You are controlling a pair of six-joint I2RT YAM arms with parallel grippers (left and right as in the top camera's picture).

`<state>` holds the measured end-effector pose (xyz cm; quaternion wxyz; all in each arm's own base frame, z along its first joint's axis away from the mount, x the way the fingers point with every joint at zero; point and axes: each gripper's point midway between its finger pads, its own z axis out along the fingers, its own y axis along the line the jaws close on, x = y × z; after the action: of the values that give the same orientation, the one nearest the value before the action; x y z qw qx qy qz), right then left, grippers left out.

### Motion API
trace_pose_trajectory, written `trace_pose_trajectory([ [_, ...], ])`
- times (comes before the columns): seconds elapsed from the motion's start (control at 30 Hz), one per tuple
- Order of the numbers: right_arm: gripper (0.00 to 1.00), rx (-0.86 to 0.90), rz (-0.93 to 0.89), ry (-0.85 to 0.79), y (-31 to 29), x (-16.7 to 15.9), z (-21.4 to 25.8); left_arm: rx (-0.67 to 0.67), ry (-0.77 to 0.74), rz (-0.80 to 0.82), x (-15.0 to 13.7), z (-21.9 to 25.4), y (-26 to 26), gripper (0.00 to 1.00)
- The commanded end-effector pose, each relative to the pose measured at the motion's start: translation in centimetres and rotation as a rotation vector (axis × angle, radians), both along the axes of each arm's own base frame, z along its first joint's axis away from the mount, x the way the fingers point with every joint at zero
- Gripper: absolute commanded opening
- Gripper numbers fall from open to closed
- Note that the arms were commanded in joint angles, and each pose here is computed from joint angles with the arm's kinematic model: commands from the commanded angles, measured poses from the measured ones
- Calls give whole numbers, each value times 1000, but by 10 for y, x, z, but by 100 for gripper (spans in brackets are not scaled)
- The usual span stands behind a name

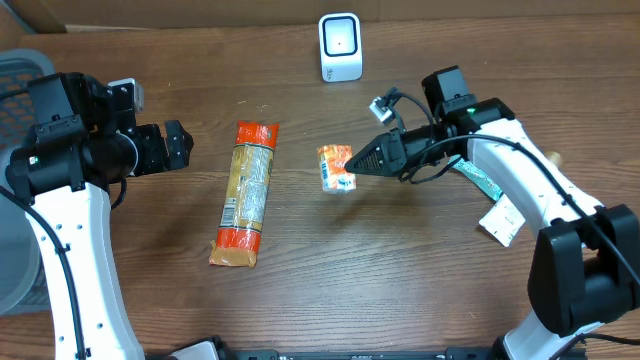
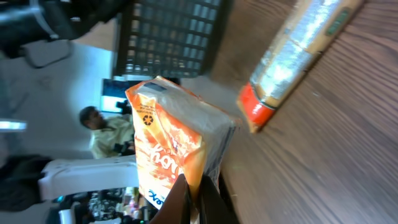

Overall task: Scan the item barcode
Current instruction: 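Grasp the orange juice box with the right gripper and lift it, then hold the juice box in front of the white scanner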

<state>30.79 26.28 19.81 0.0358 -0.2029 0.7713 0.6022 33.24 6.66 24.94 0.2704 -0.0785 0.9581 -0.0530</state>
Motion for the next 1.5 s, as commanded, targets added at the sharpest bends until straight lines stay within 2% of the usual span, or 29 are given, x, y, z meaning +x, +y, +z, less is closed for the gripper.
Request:
trace_pose_trajectory([
  [0.0,4,131,44,-79,-1,-5,32,14,-39,-30,1,13,-4,100],
  [0.33,4,170,57,-73,0,-7,38,14,-39,-30,1,13,-4,100],
  [0.53,4,316,63,-69,-13,-4,66,14,-39,-30,1,13,-4,100],
  [1.1,4,304,15,-58,-25,21,81,14,-39,-30,1,13,-4,100],
  [1.23,4,231,-65,-51,-20,49,85,14,-39,-30,1,13,-4,100],
  [1.4,4,83,-345,-126,-20,105,74,14,-39,-30,1,13,-4,100],
  [1.47,4,-40,-484,-166,-26,127,56,14,-39,-30,1,13,-4,100],
])
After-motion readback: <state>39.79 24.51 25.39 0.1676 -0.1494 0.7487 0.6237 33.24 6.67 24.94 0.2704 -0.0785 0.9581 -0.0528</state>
